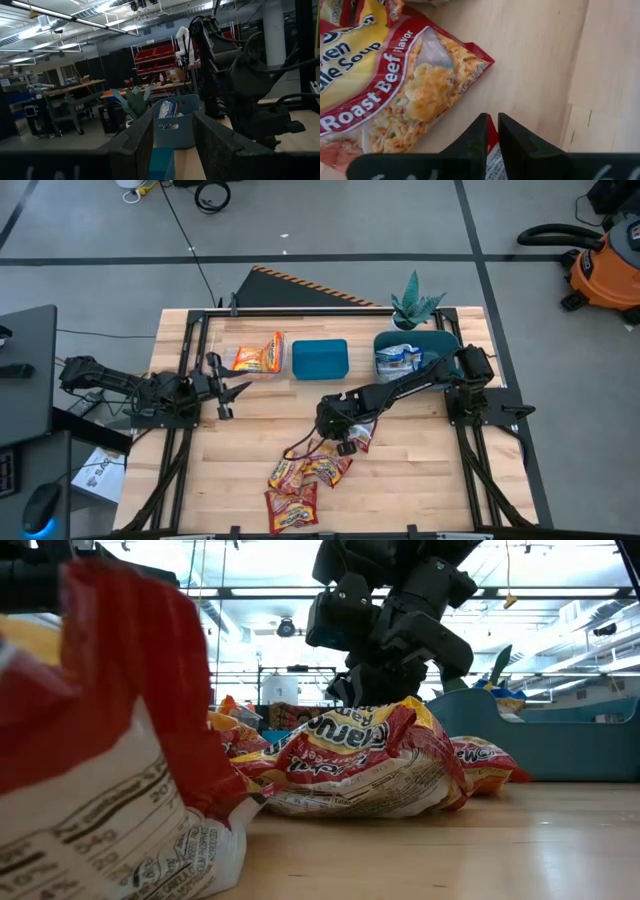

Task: Sort Maruchan noodles
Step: Put the red noodle pack into the blue bin

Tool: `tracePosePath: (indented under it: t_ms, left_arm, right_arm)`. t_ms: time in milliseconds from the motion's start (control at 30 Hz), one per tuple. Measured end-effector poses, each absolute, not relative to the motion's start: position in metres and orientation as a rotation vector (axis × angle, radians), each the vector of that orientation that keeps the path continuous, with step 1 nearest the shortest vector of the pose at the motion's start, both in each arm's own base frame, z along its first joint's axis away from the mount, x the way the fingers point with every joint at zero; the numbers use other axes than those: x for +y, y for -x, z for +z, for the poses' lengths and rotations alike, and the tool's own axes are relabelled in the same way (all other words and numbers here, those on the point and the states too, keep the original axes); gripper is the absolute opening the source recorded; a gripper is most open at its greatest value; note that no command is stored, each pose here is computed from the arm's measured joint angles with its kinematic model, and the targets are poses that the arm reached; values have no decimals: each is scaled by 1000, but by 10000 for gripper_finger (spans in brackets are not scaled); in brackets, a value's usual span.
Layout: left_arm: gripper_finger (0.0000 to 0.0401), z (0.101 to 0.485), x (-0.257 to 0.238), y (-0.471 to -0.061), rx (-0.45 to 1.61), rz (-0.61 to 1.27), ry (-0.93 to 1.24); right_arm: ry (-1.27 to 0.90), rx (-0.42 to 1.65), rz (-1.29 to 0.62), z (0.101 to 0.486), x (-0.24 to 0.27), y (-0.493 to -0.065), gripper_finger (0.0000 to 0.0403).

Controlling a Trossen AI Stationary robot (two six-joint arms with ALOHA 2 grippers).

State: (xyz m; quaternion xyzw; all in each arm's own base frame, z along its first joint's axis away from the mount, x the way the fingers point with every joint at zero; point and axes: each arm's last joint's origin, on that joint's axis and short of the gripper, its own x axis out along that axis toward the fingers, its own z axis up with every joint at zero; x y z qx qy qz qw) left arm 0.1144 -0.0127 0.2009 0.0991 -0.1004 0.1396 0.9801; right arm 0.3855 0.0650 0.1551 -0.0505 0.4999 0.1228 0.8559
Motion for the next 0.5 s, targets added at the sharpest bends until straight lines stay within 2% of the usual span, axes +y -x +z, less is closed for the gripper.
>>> tracePosePath:
  t_ms: [167, 300, 500]
  left_arm:
    - [142, 199, -13, -115, -186, 274, -166]
    - [142, 197, -13, -115, -174, 270, -144]
    - [142, 197, -13, -115, -171, 269, -138]
  right_arm:
    - [75, 1037, 240, 156, 65, -387, 60]
    - [-10, 1022, 275, 157, 62, -389, 94]
    - [51, 1049, 263, 150, 59, -384, 132]
